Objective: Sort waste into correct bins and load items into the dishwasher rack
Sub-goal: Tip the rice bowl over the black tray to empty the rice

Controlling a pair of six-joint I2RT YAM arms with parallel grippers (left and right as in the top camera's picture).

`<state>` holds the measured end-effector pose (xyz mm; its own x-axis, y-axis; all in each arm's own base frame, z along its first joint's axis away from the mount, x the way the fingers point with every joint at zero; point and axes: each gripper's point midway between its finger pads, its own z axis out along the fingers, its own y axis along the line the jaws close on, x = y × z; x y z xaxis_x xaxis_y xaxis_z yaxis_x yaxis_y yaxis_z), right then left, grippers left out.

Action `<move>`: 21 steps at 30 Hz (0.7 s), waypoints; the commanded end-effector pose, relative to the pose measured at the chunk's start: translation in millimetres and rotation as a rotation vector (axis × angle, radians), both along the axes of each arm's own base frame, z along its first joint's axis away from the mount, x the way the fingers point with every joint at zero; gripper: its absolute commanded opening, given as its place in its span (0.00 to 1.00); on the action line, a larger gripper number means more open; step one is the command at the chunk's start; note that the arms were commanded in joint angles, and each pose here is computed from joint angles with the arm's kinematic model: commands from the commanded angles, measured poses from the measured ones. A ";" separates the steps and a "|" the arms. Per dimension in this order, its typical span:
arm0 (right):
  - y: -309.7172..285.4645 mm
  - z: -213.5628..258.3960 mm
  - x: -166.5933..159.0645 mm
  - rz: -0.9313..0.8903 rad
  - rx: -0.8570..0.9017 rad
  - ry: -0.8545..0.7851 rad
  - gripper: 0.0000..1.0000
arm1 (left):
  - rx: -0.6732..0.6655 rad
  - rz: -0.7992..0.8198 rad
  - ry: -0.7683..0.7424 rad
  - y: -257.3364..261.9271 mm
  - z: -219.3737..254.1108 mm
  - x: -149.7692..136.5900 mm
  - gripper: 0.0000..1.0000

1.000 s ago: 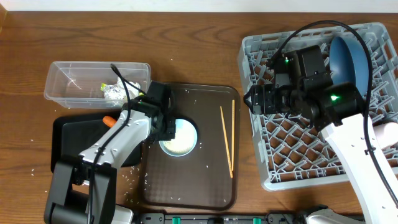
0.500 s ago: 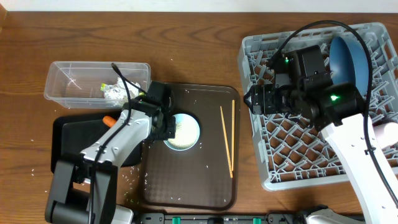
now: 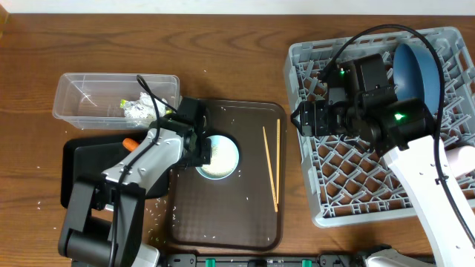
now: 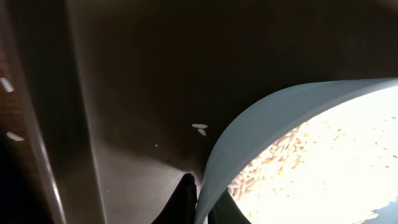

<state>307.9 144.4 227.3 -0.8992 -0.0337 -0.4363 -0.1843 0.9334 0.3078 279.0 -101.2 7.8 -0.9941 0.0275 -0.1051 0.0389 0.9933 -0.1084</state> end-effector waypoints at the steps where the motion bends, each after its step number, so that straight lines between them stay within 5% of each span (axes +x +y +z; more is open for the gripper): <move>1: 3.0 2.0 -2.1 0.000 0.010 0.001 0.80 | 0.014 -0.009 0.040 2.8 -10.2 -7.5 0.06; 6: 3.0 1.9 -2.3 0.001 0.010 0.002 0.80 | 0.057 0.018 0.038 13.9 8.9 -6.7 0.06; 16: 3.4 2.6 -1.3 0.000 0.012 -0.003 0.81 | 0.161 0.103 -0.108 54.5 131.4 -2.9 0.06; 21: 3.9 3.6 0.3 0.000 0.014 -0.011 0.81 | 0.331 0.157 -0.177 91.6 172.2 -20.2 0.06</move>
<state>309.4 144.9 228.3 -0.8967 -0.0294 -0.4417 -0.1836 0.9326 0.3106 260.7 -39.3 160.1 -0.9735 -0.0446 -0.2242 -0.0630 0.9952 0.0755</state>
